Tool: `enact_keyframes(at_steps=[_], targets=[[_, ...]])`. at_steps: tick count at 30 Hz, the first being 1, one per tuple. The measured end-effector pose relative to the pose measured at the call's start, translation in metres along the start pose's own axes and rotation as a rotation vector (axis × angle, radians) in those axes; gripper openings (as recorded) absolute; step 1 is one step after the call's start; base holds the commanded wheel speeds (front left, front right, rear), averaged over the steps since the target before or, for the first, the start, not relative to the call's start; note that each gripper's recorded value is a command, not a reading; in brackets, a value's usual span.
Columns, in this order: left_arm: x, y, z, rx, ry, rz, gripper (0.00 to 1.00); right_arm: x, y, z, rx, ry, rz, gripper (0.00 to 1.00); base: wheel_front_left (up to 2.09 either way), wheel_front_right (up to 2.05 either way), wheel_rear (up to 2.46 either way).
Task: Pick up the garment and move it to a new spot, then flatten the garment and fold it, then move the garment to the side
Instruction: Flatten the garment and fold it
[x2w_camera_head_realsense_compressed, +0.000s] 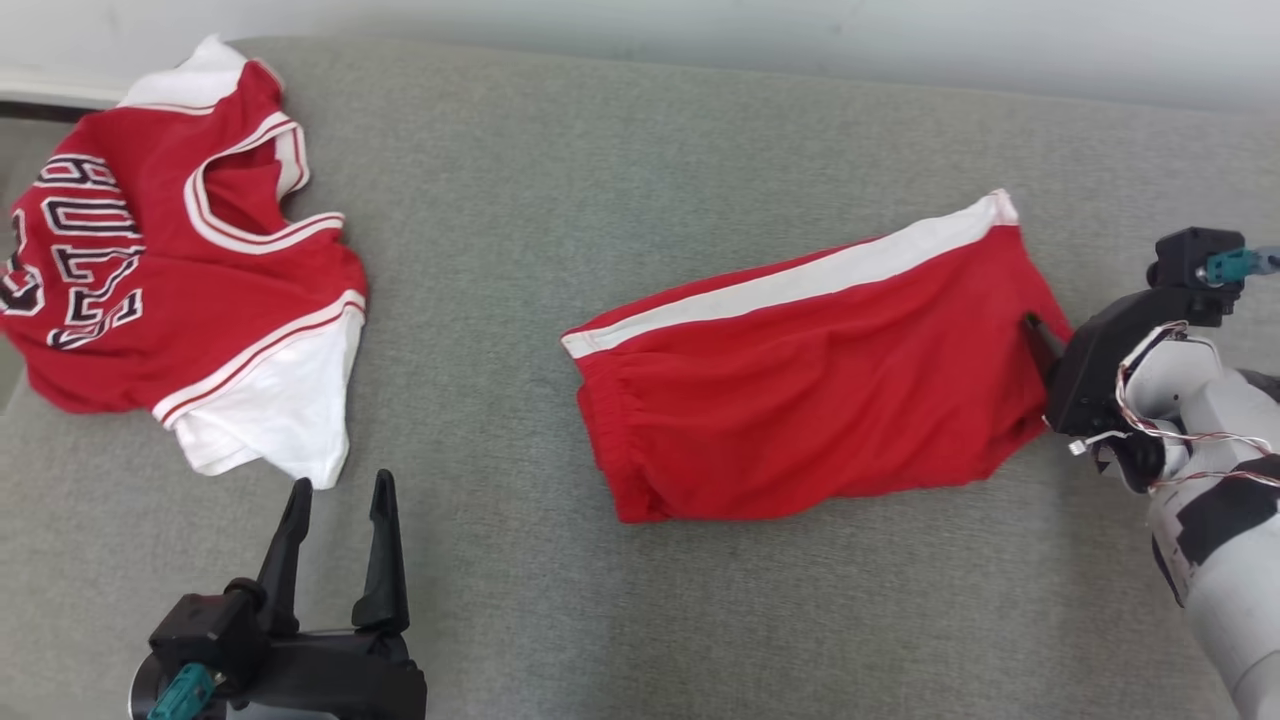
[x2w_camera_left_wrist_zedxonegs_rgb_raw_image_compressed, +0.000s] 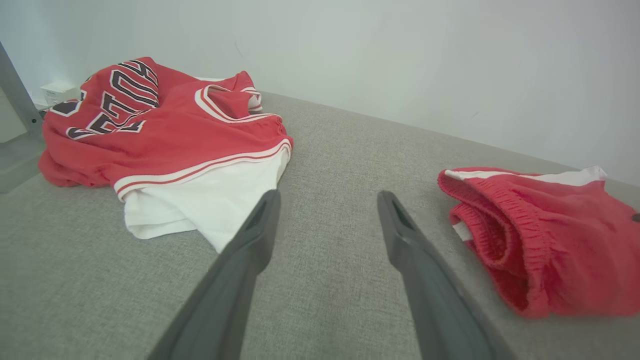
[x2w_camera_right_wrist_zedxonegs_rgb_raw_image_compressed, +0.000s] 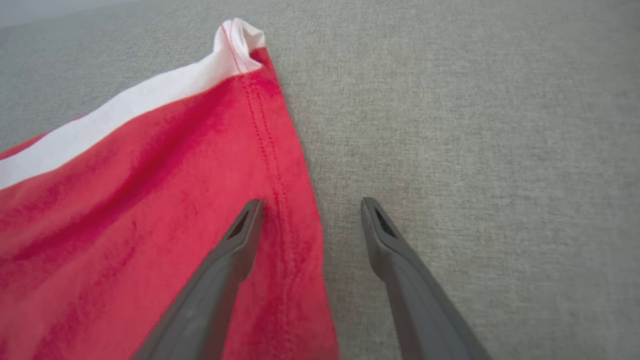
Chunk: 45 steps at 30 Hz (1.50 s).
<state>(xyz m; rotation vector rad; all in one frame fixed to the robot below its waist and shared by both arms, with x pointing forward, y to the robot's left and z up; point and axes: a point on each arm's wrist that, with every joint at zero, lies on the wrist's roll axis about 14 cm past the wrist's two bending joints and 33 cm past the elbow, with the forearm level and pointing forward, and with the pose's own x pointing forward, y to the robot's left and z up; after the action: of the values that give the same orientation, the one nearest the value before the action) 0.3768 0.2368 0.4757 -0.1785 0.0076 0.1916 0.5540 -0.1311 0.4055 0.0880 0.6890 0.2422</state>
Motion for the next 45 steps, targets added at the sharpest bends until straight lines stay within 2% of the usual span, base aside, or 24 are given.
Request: enact_keyframes(at_steps=[11, 13, 14, 22, 32, 40, 43, 45], targets=[[-0.009, 0.018, -0.005, 0.008, 0.014, 0.043, 1.00, 0.022, 0.028, -0.019, -0.091, 0.097, 0.023, 1.00, 0.00, 0.00, 0.00], [-0.009, 0.019, -0.007, 0.007, 0.020, 0.044, 1.00, 0.024, 0.028, -0.022, -0.096, 0.111, 0.023, 0.25, 0.00, 0.00, 0.00], [-0.009, 0.020, -0.008, 0.007, 0.023, 0.046, 1.00, 0.025, 0.029, -0.023, -0.101, 0.115, 0.023, 0.00, 0.00, 0.00, 0.00], [-0.008, 0.021, -0.008, 0.004, 0.021, 0.049, 1.00, 0.023, 0.027, -0.019, -0.101, 0.065, 0.019, 0.00, 0.00, 0.00, 0.00], [-0.010, 0.009, -0.004, -0.022, 0.005, 0.012, 1.00, -0.016, -0.048, -0.006, -0.091, -0.049, -0.142, 0.00, 0.00, 0.00, 0.00], [-0.010, -0.010, -0.001, -0.040, -0.005, -0.042, 1.00, -0.064, -0.109, 0.023, -0.198, -0.142, -0.290, 0.00, 0.00, 0.00, 0.00], [-0.009, -0.016, 0.001, -0.044, -0.013, -0.057, 1.00, -0.075, -0.114, 0.039, -0.250, -0.177, -0.313, 0.00, 0.00, 0.00, 0.00], [-0.009, -0.018, 0.003, -0.046, -0.019, -0.062, 1.00, -0.076, -0.106, 0.046, -0.264, -0.196, -0.301, 0.00, 0.00, 0.00, 0.00]])
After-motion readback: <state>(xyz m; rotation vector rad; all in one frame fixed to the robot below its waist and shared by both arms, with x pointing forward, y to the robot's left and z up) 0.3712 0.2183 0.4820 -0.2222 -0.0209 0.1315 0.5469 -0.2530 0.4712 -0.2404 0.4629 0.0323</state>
